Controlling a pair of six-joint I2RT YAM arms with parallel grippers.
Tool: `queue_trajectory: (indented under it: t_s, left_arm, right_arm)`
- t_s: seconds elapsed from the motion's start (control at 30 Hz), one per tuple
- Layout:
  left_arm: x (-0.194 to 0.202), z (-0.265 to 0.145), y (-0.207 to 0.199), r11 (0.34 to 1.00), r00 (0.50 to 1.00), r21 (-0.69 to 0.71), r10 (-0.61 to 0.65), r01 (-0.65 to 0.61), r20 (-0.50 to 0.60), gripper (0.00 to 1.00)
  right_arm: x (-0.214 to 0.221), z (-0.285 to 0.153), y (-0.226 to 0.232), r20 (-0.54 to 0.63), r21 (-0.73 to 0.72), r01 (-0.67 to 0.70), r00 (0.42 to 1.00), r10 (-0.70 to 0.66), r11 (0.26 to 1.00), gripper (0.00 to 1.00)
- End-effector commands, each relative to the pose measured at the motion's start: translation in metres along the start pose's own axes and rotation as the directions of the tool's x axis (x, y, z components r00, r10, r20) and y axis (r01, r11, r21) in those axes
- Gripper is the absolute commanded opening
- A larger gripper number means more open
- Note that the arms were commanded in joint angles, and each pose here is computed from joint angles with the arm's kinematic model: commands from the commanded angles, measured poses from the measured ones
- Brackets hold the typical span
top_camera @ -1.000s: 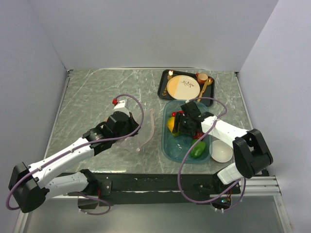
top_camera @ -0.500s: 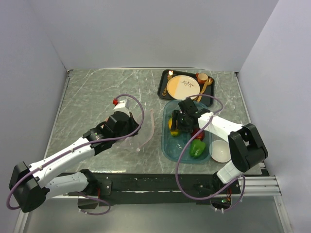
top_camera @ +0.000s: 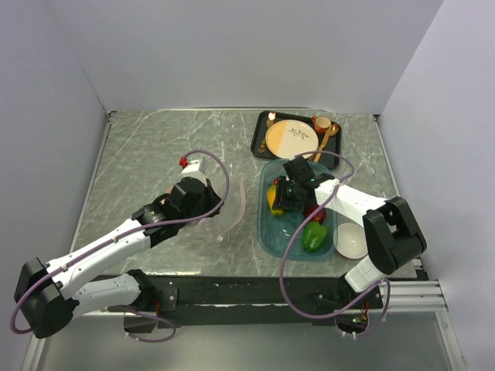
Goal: Place the food in the zip-top bag and seal the zipper
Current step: Pick up the fake fruit from the bin.
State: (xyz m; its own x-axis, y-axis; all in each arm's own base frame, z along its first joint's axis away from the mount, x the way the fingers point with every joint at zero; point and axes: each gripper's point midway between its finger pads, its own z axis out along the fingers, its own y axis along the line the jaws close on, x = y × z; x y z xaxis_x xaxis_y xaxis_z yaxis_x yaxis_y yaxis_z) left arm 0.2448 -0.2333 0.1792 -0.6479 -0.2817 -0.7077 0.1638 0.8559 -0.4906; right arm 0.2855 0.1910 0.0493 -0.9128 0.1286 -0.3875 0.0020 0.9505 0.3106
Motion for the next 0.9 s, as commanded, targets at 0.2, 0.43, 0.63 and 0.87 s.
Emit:
queue_trajectory:
  t_s: [0.2, 0.43, 0.63, 0.87]
  left_arm:
    - [-0.011, -0.002, -0.013, 0.999, 0.999, 0.049, -0.011, 0.009, 0.038, 0.01]
    - [-0.012, -0.002, -0.014, 0.999, 0.999, 0.05, -0.013, 0.011, 0.039, 0.01]
    - [-0.016, -0.003, -0.015, 0.999, 0.999, 0.049, -0.017, 0.014, 0.051, 0.01]
    - [-0.012, 0.0, -0.016, 0.998, 0.999, 0.059, -0.028, 0.025, 0.045, 0.01]
  right_arm:
    - [-0.005, -0.022, 0.009, 0.067, -0.051, -0.005, 0.998, 0.009, 0.999, 0.31]
    - [-0.009, -0.048, 0.015, 0.117, -0.089, -0.018, 0.993, 0.028, 0.996, 0.31]
    - [-0.014, -0.073, 0.023, 0.158, -0.139, -0.033, 0.986, 0.055, 0.99, 0.3]
    - [-0.006, -0.103, 0.056, 0.179, -0.267, -0.011, 0.982, 0.061, 0.964, 0.28]
